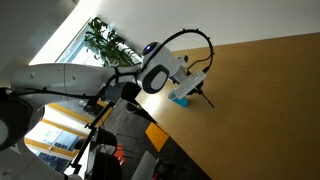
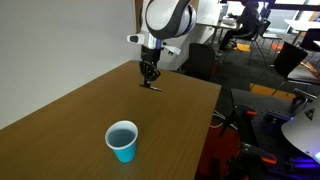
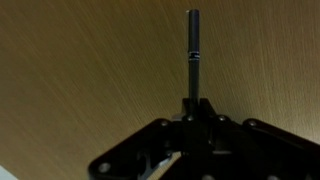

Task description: Take the pen out of the light blue cup

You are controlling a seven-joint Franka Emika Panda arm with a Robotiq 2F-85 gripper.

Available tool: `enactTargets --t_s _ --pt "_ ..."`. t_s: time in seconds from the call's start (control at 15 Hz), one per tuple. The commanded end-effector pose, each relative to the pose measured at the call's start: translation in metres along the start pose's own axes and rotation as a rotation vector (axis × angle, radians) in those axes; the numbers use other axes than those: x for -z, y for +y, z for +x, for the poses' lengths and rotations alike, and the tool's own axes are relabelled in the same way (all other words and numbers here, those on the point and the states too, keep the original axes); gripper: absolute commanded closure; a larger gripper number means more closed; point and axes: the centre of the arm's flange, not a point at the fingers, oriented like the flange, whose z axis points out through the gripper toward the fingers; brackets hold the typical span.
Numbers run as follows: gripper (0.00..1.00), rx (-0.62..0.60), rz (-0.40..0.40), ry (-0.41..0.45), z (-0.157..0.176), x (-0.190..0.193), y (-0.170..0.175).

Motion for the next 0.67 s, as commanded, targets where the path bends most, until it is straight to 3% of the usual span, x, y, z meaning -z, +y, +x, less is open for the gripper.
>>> enactTargets --t_s 0.0,0.47,0.53,0.6 --pt "0.97 -0.034 0.031 -0.026 0.008 -0.018 0.018" --pt "0.97 -0.063 0.066 -0.044 0.016 -0.045 0.028" --pt "0.89 -0.062 0.068 -0.043 0.018 -0.047 0.029" --pt "0.64 -0.062 0.069 -0.042 0.019 -0.048 0.030"
